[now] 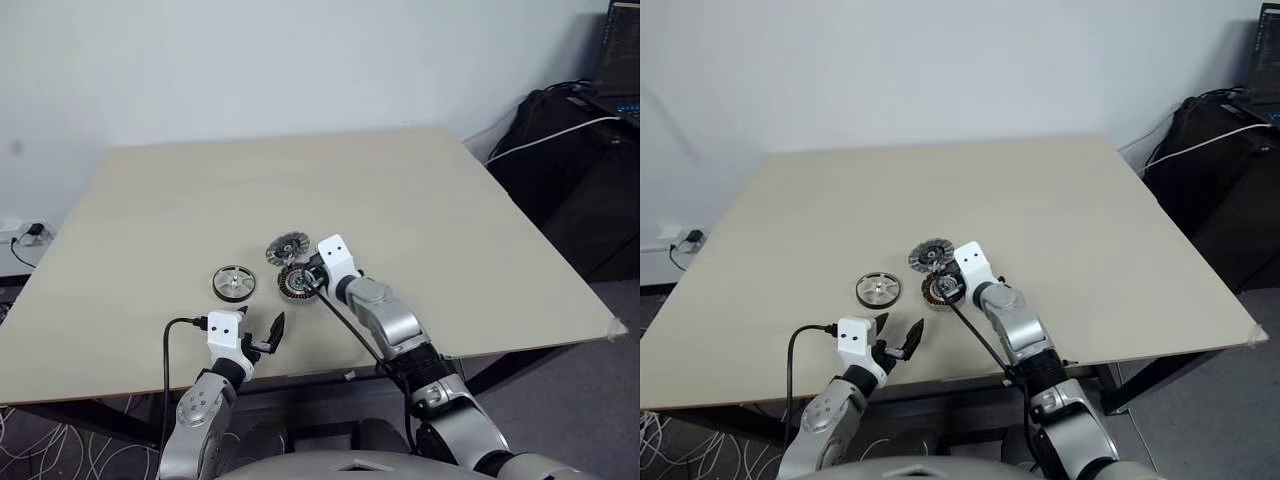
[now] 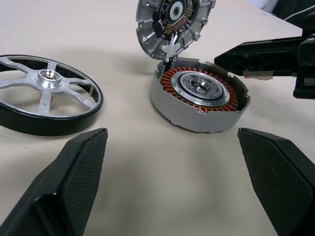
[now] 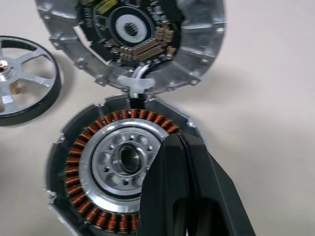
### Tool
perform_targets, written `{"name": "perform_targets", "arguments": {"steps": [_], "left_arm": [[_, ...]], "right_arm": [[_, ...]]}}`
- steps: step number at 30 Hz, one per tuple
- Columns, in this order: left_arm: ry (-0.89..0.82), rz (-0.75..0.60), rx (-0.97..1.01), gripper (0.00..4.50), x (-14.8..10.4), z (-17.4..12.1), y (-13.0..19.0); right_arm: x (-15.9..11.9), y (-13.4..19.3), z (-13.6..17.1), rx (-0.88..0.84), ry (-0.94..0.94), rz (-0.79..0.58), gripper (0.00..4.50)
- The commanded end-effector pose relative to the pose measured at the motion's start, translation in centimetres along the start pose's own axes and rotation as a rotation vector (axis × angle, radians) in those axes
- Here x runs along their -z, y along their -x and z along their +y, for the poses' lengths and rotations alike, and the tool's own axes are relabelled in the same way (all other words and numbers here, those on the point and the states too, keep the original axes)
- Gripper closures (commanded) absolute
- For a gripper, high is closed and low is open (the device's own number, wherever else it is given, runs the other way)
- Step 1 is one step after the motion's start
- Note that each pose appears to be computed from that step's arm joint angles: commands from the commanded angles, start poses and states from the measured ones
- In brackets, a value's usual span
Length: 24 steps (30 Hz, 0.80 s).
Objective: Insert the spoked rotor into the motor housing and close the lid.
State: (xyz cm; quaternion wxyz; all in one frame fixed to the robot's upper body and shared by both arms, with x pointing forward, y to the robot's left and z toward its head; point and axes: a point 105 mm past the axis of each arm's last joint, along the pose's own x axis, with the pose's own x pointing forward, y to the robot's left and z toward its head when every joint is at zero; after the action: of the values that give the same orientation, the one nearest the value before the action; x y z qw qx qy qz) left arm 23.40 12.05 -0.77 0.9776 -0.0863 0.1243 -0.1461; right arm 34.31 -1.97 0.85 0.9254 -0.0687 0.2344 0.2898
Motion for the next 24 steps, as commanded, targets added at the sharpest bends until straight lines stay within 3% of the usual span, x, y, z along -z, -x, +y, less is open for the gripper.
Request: {"name": "perform_targets", "arguments": {"steps": [1,24], "left_arm": [[0.001,-0.049,0.010,0.00,-1.2,-0.2,-0.2],[0.003,-0.052,0.009,0.00,-1.2,-0.2,-0.2]], "right_arm": [[-1.6,-0.2,1.1,-0.045,0.032,-0.042,4.47],[0.0,-0.3,2.7,-0.139,0.034,0.025,4.47]]}}
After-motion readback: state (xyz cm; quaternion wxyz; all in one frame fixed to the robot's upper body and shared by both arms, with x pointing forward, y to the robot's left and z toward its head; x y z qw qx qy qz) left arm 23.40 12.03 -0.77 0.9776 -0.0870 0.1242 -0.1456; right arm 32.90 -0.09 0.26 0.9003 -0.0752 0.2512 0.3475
